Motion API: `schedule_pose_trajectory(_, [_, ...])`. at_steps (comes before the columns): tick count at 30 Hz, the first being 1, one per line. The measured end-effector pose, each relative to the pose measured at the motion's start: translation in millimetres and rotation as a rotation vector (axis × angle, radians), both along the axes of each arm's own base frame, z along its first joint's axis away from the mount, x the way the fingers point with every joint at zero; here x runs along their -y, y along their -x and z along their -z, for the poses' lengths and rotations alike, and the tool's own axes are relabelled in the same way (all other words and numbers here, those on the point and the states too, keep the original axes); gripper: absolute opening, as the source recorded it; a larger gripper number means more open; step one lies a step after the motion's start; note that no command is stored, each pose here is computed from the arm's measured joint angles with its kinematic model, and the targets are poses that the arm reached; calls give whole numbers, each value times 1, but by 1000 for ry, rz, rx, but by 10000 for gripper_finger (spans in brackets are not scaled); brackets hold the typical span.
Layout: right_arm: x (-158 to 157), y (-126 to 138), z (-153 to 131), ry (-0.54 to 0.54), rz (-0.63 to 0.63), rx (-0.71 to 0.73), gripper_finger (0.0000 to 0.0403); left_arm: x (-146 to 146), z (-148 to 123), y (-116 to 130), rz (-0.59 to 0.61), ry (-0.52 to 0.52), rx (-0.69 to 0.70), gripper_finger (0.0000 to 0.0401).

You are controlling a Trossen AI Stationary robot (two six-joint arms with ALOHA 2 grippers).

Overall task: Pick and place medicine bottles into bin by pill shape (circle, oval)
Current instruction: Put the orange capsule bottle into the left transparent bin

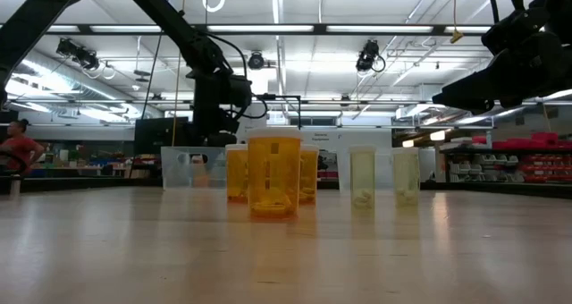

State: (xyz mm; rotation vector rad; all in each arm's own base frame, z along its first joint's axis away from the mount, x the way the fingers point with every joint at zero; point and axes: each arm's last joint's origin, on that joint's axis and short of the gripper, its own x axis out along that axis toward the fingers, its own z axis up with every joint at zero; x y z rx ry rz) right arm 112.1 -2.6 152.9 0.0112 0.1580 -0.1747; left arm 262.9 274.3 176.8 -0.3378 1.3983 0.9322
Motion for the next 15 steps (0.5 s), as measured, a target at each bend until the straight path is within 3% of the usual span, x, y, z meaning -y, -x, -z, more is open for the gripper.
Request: schedule_pose_trajectory(15, [0,0,0,0,0,0,216,5,-22,-4,71,-98,-59,288])
